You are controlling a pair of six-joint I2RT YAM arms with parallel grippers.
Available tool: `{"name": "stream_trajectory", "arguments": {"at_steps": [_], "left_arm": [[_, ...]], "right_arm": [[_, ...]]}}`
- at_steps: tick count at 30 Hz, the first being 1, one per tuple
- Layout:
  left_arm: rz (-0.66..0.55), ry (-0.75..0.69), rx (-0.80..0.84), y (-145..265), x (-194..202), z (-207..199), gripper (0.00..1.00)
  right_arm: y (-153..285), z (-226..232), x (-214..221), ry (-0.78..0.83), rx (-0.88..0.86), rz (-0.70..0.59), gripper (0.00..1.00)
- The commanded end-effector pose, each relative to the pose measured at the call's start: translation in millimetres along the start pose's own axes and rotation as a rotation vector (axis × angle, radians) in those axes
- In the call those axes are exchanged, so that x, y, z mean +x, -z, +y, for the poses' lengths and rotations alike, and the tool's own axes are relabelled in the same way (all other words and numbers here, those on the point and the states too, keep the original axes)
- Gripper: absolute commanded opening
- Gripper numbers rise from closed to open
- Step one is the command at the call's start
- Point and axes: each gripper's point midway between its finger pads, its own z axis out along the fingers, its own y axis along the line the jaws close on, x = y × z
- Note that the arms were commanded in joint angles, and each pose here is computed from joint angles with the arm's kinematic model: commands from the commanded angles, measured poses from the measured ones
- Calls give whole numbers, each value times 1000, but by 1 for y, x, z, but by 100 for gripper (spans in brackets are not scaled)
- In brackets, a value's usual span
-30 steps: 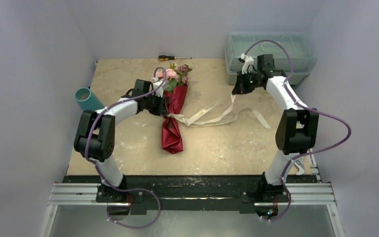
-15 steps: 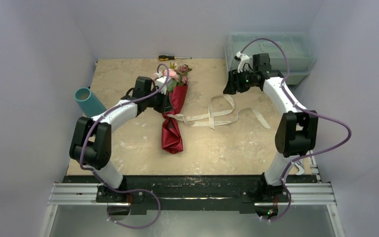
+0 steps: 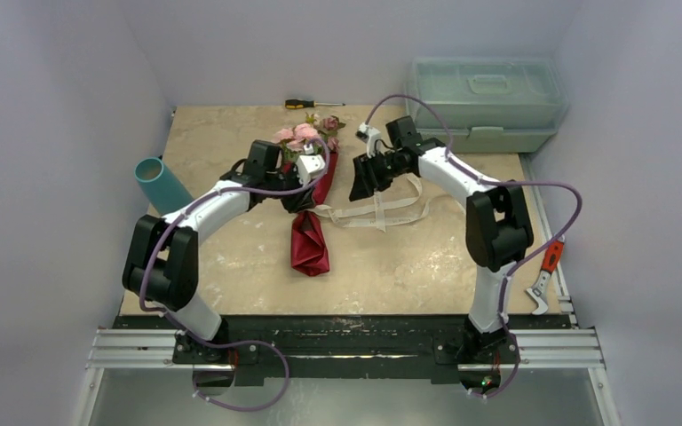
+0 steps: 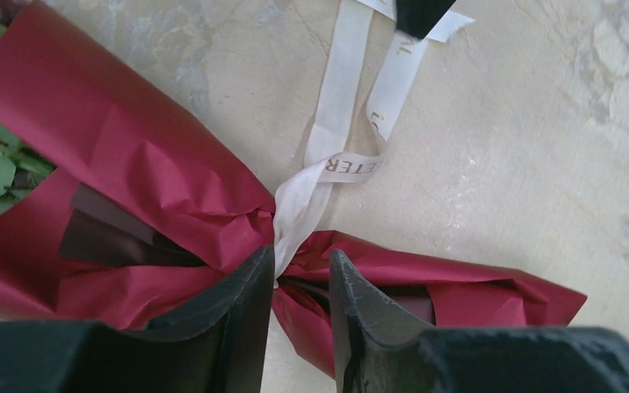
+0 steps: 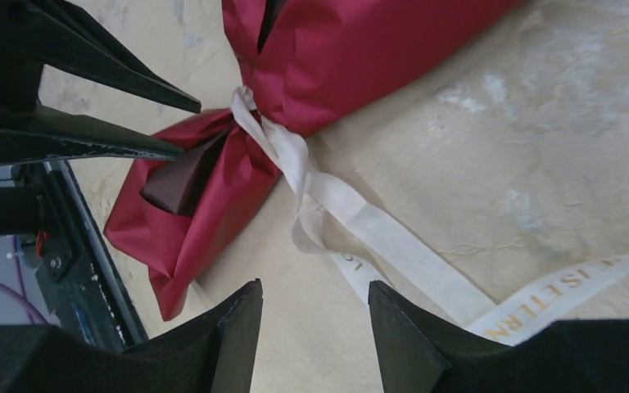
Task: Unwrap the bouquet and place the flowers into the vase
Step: Untie the ribbon from the wrapping paper.
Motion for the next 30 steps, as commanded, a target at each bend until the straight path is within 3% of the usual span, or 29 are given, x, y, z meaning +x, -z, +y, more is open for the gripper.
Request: {"name": "stream_trajectory", "arguments": {"at_steps": [1, 6, 18, 20, 25, 30], "left_arm": [[-28, -248, 53, 1, -17, -3, 28], [-108, -312, 51, 6, -21, -13, 27], [-69, -525, 86, -8, -9, -23, 26], [-59, -571, 106, -11, -8, -30, 26], [-31, -664, 145, -13, -1, -39, 25], [2, -772, 197, -21, 8, -45, 25]], "right_arm": [[-17, 22, 0, -16, -73, -11, 54], [-51, 29, 13, -31, -74, 9, 55], [-97, 16, 42, -26, -59, 87, 53], [-101, 16, 45, -33, -73, 98, 42], [-85, 30, 21, 11, -92, 50, 0], [-69, 48, 2, 43, -133, 16, 0]]}}
